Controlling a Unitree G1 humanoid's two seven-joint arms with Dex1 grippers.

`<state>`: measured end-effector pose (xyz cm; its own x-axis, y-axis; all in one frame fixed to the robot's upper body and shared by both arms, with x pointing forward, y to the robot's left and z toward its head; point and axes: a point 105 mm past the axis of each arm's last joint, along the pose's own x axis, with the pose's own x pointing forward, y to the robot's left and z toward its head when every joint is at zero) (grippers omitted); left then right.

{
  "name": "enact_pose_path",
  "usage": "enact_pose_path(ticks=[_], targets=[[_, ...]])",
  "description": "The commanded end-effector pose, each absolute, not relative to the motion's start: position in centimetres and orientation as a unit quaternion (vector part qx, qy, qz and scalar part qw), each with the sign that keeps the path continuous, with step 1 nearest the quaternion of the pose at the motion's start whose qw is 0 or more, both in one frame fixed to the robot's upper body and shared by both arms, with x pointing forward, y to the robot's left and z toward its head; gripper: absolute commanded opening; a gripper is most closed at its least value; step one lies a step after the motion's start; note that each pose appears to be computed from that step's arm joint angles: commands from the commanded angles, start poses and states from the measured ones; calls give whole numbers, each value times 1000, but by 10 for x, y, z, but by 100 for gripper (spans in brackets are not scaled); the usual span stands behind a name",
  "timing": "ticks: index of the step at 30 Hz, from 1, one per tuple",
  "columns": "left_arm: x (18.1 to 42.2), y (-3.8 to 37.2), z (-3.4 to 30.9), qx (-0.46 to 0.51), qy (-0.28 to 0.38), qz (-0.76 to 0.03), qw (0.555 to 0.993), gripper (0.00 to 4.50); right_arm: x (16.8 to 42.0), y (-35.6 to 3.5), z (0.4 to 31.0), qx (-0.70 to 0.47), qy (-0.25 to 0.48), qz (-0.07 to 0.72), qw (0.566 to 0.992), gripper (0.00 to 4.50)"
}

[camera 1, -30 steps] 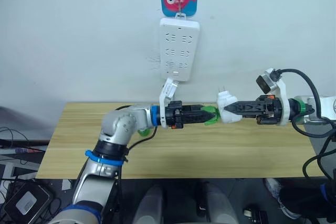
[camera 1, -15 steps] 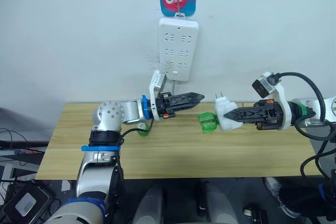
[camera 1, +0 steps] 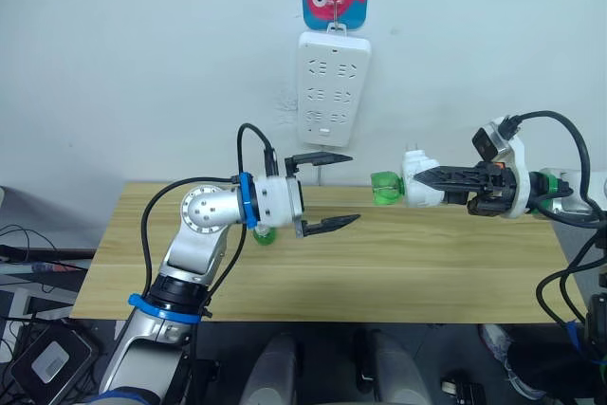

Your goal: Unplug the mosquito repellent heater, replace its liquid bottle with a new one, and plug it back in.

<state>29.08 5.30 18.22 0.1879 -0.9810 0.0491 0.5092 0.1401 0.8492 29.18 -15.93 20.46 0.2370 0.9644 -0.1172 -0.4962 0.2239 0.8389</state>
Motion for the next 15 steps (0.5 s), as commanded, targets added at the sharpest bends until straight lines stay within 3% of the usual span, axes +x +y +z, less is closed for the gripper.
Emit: enact_pose_path(ticks=[1, 7, 15], targets=[[285, 41, 179, 396, -388, -527, 644, 447, 291, -157, 220, 341, 314, 536, 706, 300], [294, 30, 190, 410, -444, -486, 632, 447, 288, -149, 220, 338, 317, 549, 696, 300], [290, 26, 190, 413, -463, -494, 609, 447, 290, -146, 219, 339, 316, 549, 696, 300]])
